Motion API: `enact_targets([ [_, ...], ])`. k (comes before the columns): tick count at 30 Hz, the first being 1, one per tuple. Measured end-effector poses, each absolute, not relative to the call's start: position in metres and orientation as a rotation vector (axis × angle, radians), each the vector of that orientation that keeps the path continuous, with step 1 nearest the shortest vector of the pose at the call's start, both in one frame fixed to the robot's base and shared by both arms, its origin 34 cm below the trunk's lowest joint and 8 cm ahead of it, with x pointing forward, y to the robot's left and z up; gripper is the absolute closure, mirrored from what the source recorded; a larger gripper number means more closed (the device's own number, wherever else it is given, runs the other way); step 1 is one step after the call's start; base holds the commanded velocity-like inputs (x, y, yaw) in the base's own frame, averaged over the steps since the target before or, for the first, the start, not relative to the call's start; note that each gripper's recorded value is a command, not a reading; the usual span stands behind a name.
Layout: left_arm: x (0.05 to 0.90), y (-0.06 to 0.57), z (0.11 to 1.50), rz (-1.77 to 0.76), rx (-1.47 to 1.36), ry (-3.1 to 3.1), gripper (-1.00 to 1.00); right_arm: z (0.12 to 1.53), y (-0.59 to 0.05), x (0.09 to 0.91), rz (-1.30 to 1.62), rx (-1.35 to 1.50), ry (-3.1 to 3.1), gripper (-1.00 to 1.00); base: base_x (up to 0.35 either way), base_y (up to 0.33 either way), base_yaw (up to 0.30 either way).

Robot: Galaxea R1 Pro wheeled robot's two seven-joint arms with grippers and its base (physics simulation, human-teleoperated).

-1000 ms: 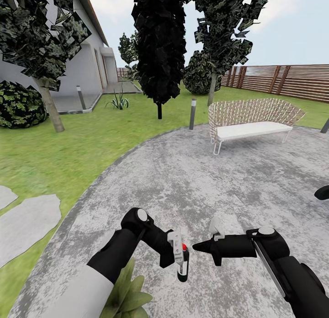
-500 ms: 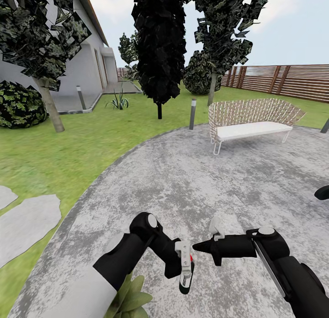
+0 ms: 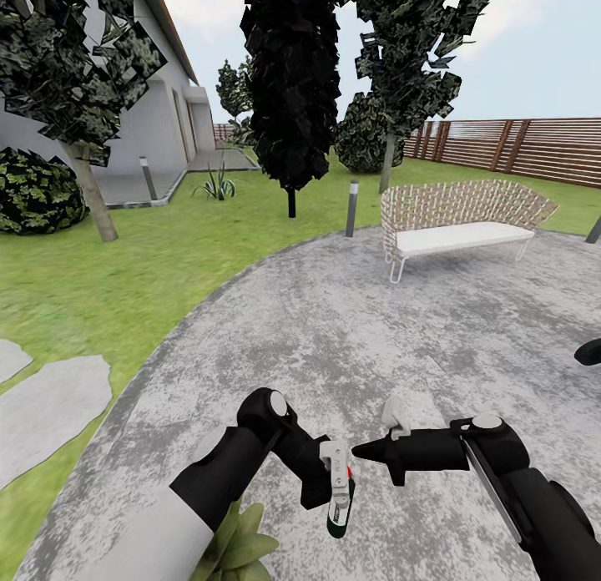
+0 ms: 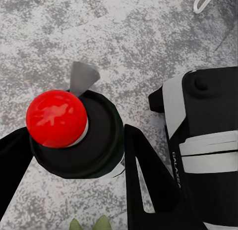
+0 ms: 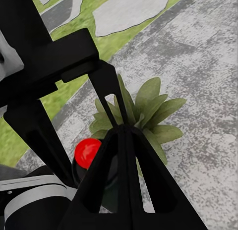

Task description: Pick up the pesticide atomizer in the garden and spray insectifuge to fully cover both potted plants in the garden.

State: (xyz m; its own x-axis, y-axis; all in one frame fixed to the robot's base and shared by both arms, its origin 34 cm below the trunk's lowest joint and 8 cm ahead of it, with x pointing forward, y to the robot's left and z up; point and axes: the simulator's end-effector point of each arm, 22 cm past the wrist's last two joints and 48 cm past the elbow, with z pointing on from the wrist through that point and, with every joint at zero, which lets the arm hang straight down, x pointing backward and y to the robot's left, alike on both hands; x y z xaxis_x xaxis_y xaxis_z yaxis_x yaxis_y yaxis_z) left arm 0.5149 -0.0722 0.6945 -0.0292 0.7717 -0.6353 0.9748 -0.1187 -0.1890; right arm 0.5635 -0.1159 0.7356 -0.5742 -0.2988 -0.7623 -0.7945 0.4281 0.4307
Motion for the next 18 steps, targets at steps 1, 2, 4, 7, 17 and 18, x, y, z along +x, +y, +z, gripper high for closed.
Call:
enact_targets([
  [1, 0.5148, -0.0722, 0.6946, -0.903, 1.936, 1.839, 1.0, 0.7356, -0.1161, 0.5636, 1.078, -0.919, 2.088, 1.0, 0.0, 0.0, 0.0],
  [2, 0.5147, -0.0722, 0.6946, -0.903, 1.936, 1.839, 1.0, 0.7355, -0.1163, 0.5636, 1.077, -0.919, 2.088, 1.0, 0.0, 0.0, 0.0],
  [4, 0.5147, -0.0721, 0.6946, -0.903, 1.936, 1.839, 1.0, 0.7354, -0.1164, 0.5635, 1.077, -0.919, 2.089, 1.0, 0.0, 0.0, 0.0],
  [7, 0.5145, -0.0721, 0.6946, -0.904, 1.937, 1.839, 1.0, 0.7351, -0.1164, 0.5634, 1.078, -0.919, 2.09, 1.0, 0.0, 0.0, 0.0],
  [17, 0.5142, -0.0713, 0.6951, -0.907, 1.939, 1.841, 1.0, 0.7354, -0.1162, 0.5639, 1.078, -0.917, 2.087, 1.0, 0.0, 0.0, 0.0],
  [18, 0.5142, -0.0712, 0.695, -0.906, 1.939, 1.841, 1.0, 0.7355, -0.1163, 0.5641, 1.077, -0.916, 2.087, 1.0, 0.0, 0.0, 0.0],
])
